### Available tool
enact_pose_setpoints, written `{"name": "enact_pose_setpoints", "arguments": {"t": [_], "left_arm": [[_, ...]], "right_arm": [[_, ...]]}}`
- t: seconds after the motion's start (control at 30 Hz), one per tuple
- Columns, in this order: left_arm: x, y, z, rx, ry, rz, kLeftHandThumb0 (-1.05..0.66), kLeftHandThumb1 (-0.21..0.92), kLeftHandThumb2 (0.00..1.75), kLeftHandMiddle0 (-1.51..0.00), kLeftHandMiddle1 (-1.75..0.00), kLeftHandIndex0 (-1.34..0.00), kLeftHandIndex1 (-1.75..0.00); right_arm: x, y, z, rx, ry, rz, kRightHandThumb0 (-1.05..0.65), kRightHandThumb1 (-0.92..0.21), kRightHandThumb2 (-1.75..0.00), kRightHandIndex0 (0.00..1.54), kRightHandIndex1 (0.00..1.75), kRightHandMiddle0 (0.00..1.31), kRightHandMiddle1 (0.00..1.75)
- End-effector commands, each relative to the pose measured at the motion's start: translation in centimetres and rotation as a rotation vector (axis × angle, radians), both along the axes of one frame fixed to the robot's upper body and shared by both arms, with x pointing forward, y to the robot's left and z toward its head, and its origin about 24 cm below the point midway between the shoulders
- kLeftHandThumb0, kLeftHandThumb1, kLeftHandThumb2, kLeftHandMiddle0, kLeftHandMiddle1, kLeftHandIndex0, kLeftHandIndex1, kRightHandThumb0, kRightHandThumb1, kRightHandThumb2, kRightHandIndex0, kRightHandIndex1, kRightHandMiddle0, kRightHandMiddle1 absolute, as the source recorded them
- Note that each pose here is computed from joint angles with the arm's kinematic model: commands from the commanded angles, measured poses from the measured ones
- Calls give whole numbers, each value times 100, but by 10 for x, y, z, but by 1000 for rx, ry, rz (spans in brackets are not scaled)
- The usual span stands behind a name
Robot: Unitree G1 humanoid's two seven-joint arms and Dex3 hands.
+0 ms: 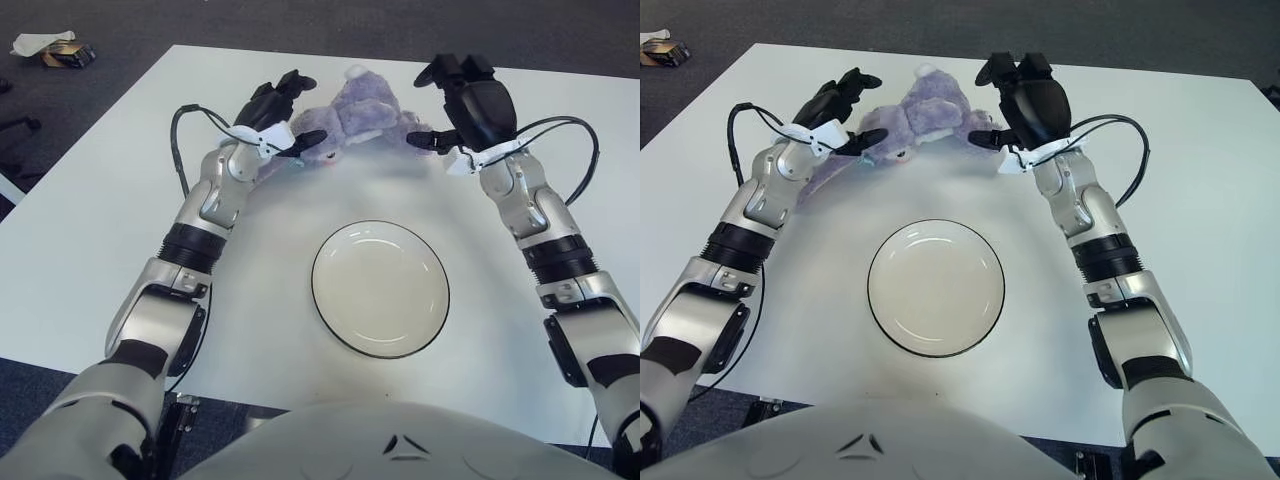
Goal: Put the doll into the plate.
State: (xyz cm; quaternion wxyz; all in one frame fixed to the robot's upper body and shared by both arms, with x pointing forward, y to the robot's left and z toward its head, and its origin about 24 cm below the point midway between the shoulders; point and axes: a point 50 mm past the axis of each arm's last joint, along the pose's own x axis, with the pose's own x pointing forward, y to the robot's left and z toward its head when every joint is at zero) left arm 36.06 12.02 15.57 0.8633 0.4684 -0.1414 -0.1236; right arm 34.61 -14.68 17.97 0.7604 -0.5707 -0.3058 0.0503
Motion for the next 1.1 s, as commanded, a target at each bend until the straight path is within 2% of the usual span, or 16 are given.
{"name": "enact_pose_setpoints", "arguments": {"t": [0.0, 0.1, 0.2, 0.57, 0.8, 1.07], "left_arm": [[5, -7, 6, 55, -14, -17, -94, 88, 43, 0, -85, 0, -80], [7, -9, 5, 96, -12, -21, -95, 87, 41, 0, -67, 0, -66], [8, -11, 3, 120, -7, -24, -96, 86, 39, 0, -56, 0, -55], [16, -20, -6, 160, 39, -32, -104, 73, 37, 0, -39, 0, -20], [21, -24, -14, 192, 46, -22, -105, 72, 39, 0, -28, 0, -9], [24, -29, -28, 278, -2, 6, -105, 73, 42, 0, -3, 0, 0]], "right_arm": [[5, -1, 6, -29, 40, 27, -100, -85, -42, 0, 51, 0, 58], [9, 0, 7, -51, 64, 39, -103, -88, -35, 0, 35, 0, 40], [11, 0, 7, -63, 78, 43, -104, -89, -31, 0, 30, 0, 32], [23, 2, 8, -109, 154, 50, -105, -85, -27, 0, 33, 0, 32], [30, 5, 9, -135, 214, 57, -105, -84, -27, 0, 26, 0, 26], [44, 6, 11, -188, 280, 42, -105, -84, -30, 0, 3, 0, 4]]}}
